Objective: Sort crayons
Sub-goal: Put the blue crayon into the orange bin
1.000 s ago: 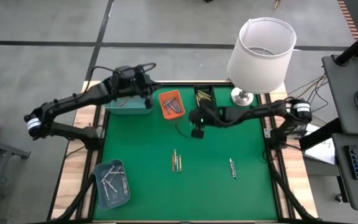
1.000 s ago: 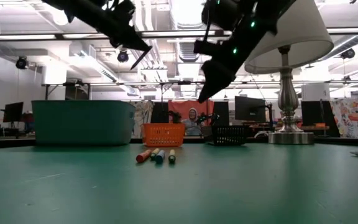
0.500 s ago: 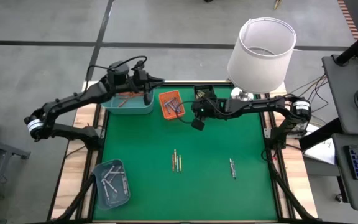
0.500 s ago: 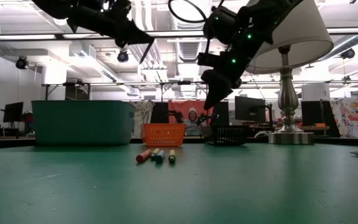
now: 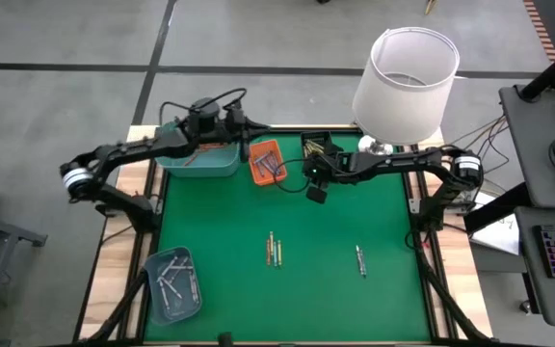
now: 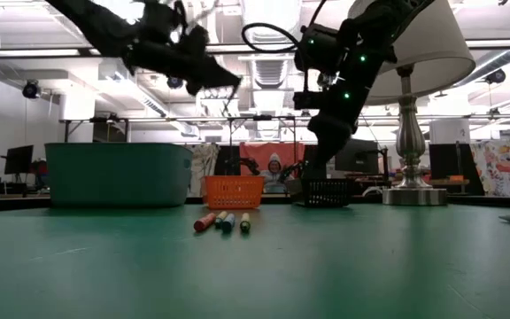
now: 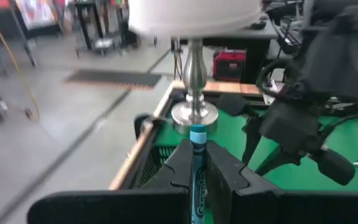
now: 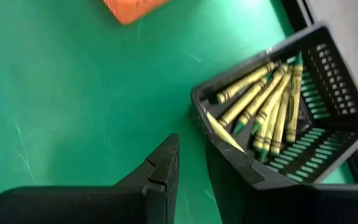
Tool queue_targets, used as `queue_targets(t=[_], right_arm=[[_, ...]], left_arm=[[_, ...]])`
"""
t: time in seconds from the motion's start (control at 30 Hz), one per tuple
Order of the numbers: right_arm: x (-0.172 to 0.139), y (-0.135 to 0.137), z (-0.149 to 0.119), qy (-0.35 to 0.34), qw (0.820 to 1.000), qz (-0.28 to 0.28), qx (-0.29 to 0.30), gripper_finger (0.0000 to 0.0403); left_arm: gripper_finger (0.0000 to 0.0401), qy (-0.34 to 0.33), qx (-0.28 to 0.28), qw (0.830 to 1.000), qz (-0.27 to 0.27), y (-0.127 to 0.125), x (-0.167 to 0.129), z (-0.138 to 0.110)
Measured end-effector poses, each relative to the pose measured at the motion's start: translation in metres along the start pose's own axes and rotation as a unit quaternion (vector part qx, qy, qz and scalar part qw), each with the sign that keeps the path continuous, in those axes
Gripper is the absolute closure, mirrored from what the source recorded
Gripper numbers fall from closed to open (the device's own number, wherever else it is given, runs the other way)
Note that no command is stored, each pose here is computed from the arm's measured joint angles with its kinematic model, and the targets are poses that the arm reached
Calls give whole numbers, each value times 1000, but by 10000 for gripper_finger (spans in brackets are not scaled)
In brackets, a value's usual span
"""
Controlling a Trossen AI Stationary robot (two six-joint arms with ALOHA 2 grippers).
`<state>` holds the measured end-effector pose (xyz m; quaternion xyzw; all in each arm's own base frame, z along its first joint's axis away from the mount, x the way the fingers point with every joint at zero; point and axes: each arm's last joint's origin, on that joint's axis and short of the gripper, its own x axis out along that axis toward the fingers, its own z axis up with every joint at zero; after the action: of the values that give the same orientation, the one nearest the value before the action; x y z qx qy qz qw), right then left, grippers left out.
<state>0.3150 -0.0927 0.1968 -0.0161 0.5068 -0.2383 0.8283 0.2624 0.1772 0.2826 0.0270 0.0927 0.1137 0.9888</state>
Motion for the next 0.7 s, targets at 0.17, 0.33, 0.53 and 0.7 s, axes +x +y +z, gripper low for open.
queue_targets(t=[0.17,0.33,0.53,0.7], right_arm=[[1,1,-5,18,1000,0,-1,330],[5,2,-17,34,999,1,-5,330],[1,0,-30,44,999,-1,22,330],[-18,3,-33,36,998,16,57,330]], left_arm=[[400,40,-66,997,-5,6,26,-18],[400,101,-108,989,28,9,35,-35],[400,153,-143,977,48,8,40,-52],[394,188,-146,967,88,9,38,-59]])
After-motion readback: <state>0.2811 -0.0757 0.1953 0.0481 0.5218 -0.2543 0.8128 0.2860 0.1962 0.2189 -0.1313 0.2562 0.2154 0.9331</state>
